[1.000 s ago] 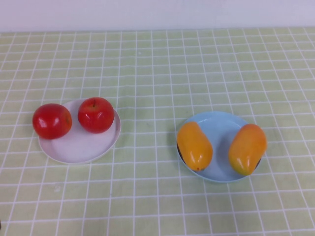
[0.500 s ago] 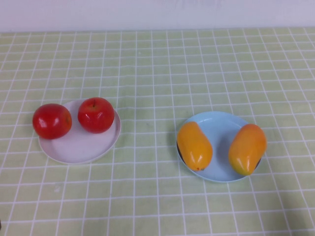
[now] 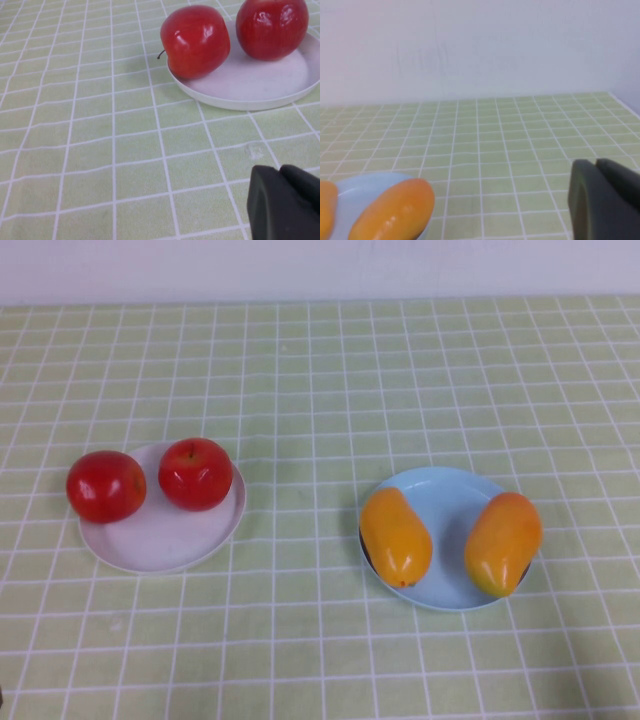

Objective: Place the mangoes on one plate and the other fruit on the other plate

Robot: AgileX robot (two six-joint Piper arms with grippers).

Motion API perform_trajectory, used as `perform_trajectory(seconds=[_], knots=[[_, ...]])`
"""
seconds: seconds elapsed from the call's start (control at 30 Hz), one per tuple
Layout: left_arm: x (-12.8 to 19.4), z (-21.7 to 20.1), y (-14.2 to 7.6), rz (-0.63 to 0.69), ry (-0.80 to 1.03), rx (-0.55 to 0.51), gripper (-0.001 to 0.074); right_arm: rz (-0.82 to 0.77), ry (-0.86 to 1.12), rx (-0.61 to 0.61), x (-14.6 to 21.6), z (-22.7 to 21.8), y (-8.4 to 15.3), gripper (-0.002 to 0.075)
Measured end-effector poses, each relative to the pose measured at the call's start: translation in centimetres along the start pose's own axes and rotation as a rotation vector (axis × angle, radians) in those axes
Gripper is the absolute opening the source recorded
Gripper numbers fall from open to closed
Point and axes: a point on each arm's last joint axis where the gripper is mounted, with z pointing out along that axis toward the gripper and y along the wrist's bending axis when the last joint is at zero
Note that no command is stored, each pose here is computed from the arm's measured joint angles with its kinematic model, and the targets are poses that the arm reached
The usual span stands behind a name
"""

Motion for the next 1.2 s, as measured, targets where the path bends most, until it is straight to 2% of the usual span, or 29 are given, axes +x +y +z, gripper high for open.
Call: perform_trajectory(seconds=[0.33,0.5,0.77,1.2], knots=[[0.0,0.0,0.0,0.000,0.000,0.000,-0.0001,-0.017,0.020,0.002,0.2,0.0,0.0,-0.0015],[0.0,0.0,0.0,0.000,0.000,0.000,-0.0001,-0.111,0.107,-0.021,1.0,-0.1,0.1,-0.0015],[0.0,0.0,0.0,0.000,0.000,0.000,-0.0001,-0.125,0.273,-0.051,2.5,-0.4,0.3,-0.0015],[0.0,0.0,0.0,0.000,0.000,0.000,-0.0001,-0.124,0.289,-0.055,2.6,-0.4,0.3,-0.0015]])
